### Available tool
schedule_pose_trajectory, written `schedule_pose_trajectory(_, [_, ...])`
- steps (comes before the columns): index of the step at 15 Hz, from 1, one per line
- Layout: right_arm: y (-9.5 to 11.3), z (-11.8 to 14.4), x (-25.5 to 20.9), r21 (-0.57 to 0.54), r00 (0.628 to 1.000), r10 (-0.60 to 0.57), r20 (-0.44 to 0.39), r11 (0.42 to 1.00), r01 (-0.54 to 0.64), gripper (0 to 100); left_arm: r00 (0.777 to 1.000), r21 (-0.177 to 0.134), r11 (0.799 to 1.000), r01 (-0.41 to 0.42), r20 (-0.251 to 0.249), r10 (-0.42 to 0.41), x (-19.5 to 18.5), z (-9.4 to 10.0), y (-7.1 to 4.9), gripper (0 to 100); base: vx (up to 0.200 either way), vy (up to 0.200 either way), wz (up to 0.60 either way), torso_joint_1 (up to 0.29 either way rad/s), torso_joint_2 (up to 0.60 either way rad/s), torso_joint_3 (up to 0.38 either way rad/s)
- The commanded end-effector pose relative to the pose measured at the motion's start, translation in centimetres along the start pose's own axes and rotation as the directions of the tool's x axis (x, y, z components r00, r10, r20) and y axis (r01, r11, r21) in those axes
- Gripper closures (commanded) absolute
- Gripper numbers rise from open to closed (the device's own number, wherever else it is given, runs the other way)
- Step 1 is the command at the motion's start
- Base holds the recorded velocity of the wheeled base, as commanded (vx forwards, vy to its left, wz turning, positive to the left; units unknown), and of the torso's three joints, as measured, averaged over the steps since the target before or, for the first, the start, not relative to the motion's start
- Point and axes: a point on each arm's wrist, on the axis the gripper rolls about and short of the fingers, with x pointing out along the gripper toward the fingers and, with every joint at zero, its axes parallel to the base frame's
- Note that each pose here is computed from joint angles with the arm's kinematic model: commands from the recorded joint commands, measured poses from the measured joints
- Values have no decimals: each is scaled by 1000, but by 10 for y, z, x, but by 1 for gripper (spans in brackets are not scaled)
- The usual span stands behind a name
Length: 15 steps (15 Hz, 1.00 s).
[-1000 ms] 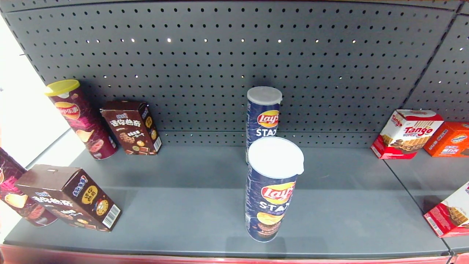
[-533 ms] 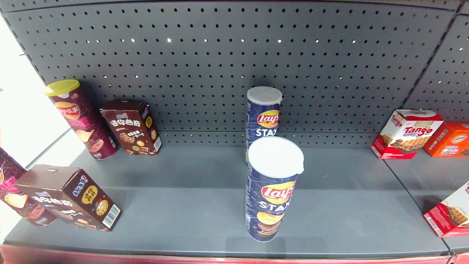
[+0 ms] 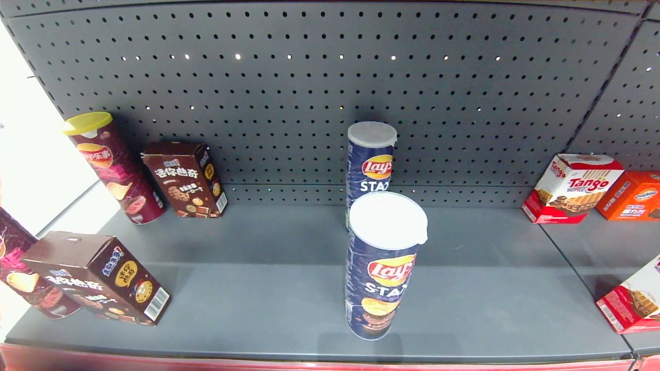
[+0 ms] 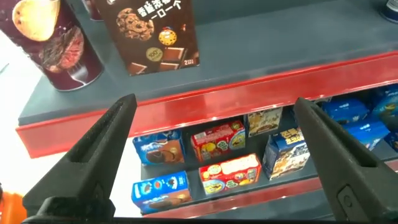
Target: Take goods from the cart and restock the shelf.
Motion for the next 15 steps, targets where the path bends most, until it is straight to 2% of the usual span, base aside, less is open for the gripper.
schedule_pose_trajectory(1, [0, 0, 0, 0, 1000, 0, -1, 1000, 0, 0, 1000, -6, 1000, -4, 1, 4, 0, 0, 0, 0, 0, 0, 0, 0, 0, 0])
schedule_pose_trajectory(3, [0, 0, 0, 0, 1000, 5, -1, 1000, -5, 0, 1000, -29, 999, -21, -1, 21, 0, 0, 0, 0, 0, 0, 0, 0, 0, 0])
schedule_pose_trajectory(12, [0, 0, 0, 0, 1000, 16, -1, 1000, -16, 0, 1000, -37, 999, -26, -1, 26, 0, 0, 1, 0, 0, 0, 0, 0, 0, 0])
schedule_pose_trajectory(13, [0, 0, 0, 0, 1000, 16, -1, 1000, -16, 0, 999, -55, 997, -47, -4, 47, 0, 0, 1, 0, 0, 0, 0, 0, 0, 0])
schedule_pose_trajectory(15, [0, 0, 0, 0, 1000, 14, -1, 1000, -14, 0, 999, -61, 997, -52, -4, 51, 0, 0, 1, 0, 0, 0, 0, 0, 0, 0])
